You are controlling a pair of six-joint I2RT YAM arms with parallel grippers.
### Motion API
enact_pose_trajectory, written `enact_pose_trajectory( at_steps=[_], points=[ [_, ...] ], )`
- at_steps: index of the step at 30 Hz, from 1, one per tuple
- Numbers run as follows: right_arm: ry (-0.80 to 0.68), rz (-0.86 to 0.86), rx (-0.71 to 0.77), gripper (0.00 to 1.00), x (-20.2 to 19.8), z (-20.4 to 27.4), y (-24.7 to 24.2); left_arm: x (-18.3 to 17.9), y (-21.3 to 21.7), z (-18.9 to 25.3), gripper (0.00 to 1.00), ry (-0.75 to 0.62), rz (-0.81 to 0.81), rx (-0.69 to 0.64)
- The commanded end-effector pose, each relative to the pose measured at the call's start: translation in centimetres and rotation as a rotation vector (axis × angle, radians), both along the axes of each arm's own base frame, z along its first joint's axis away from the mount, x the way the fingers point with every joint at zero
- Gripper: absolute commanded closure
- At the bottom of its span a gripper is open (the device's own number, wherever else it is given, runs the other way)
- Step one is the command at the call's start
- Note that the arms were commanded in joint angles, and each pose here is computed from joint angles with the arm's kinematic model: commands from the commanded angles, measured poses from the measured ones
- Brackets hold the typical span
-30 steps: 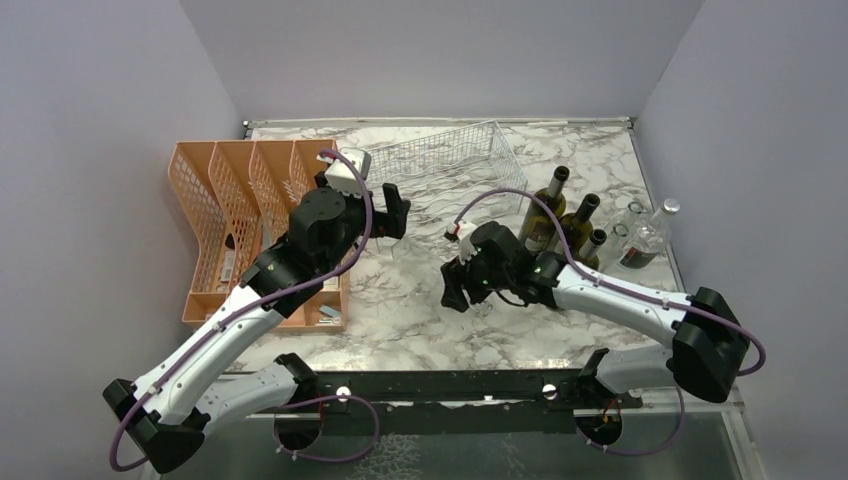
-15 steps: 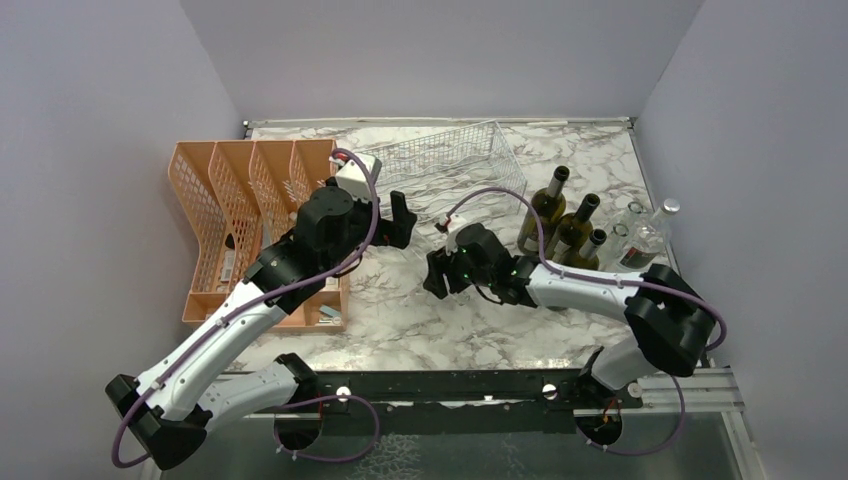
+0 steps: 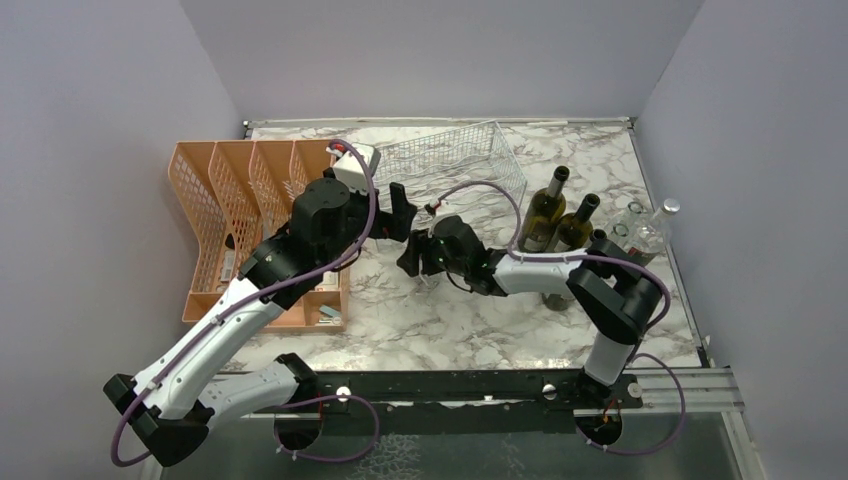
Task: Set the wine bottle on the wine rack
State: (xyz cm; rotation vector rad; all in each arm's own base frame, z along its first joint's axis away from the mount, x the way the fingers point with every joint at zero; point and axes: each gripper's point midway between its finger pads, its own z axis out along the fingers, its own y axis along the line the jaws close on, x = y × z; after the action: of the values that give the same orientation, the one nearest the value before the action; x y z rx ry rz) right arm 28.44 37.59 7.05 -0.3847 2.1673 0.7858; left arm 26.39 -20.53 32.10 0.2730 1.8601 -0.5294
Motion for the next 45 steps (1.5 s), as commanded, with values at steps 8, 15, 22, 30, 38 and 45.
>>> enact_pose_trajectory(
  at_steps=[8,15,22,30,38,45],
  points=[
    [-0.08,-0.13,0.25,0.99,6.0,5.7,6.2,-0.3,0.0,4.0,0.01,-0.058,-0.03,-0.02],
    [-0.024,-0.184,0.334,0.98,7.3,5.7,8.0,-0.4,-0.3,4.9,0.01,-0.059,-0.038,-0.045],
    [0.005,-0.224,0.347,0.83,8.6,4.4,9.2,-0.4,-0.8,5.2,0.01,-0.053,-0.057,-0.059],
    [0.019,-0.253,0.295,0.36,8.9,3.1,8.6,-0.5,-1.1,4.9,0.01,-0.039,-0.066,-0.064],
    [0.083,-0.291,0.268,0.12,8.3,2.6,7.7,-0.8,-0.9,5.3,0.01,-0.05,-0.067,-0.073],
    [0.071,-0.261,0.259,0.11,7.8,3.9,7.2,-0.9,-0.4,5.8,0.01,-0.07,-0.053,-0.073]
  ],
)
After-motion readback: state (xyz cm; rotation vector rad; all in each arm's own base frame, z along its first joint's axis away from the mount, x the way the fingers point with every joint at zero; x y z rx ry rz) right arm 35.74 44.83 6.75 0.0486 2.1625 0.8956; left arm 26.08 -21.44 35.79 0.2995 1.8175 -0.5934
